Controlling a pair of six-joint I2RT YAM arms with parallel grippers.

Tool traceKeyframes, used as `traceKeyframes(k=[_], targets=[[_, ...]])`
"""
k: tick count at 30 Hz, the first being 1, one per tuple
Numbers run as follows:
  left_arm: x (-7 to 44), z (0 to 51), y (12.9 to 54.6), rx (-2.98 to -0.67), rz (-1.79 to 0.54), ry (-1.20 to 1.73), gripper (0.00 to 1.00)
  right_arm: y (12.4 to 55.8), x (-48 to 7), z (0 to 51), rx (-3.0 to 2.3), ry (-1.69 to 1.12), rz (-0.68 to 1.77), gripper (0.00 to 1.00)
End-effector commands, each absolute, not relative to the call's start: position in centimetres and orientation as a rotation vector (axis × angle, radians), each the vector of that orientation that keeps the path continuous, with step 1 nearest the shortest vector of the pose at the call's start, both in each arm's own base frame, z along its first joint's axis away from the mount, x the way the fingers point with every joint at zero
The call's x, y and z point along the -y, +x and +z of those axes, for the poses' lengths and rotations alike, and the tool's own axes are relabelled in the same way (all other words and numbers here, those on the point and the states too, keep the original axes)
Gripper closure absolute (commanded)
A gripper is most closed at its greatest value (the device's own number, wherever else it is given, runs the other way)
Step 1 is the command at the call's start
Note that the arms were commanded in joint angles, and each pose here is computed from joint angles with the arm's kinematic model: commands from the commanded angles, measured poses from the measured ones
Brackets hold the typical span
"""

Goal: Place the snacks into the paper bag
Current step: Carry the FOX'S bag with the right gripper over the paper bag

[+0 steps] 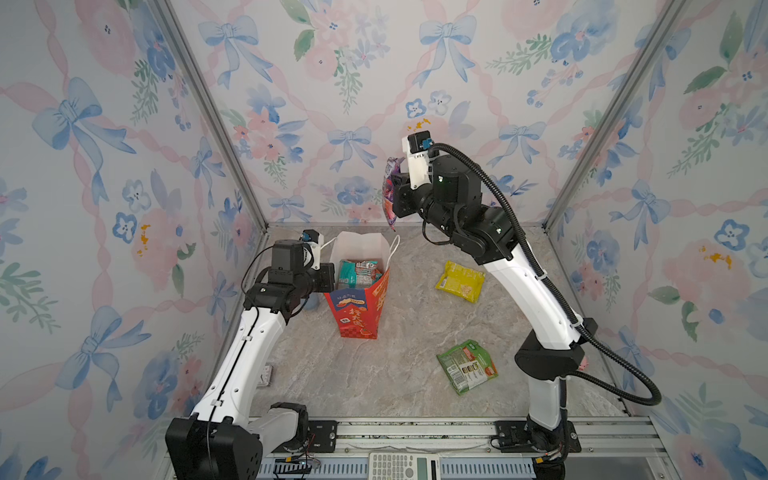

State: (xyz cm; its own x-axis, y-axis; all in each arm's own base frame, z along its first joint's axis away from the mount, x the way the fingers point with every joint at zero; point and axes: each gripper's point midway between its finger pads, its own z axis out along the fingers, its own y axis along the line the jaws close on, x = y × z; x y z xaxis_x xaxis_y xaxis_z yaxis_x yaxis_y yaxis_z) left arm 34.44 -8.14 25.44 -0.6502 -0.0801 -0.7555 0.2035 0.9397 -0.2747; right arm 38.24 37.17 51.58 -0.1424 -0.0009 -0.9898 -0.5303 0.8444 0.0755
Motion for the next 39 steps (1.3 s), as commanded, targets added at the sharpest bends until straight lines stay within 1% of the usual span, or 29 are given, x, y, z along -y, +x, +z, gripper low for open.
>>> traceKeyframes(k=[1,13,27,39], targets=[[8.6,26.8,34.7,-2.192,-0.447,0.118,1.00,36.6,-38.8,53.4,-1.594,-0.450,0.546,1.00],[8.6,26.8,34.8,-2.192,-0.440,0.122,1.00,34.1,-42.9,49.1,-1.711,-0.537,0.673,1.00],[8.5,26.6,34.8,-2.195,-0.437,0.122,1.00,32.9,-44.9,44.1,-1.858,-0.580,0.788,1.00],[8.5,26.6,34.7,-2.194,-0.434,0.123,1.00,31.6,-46.6,41.6,-1.928,-0.593,0.880,1.00]])
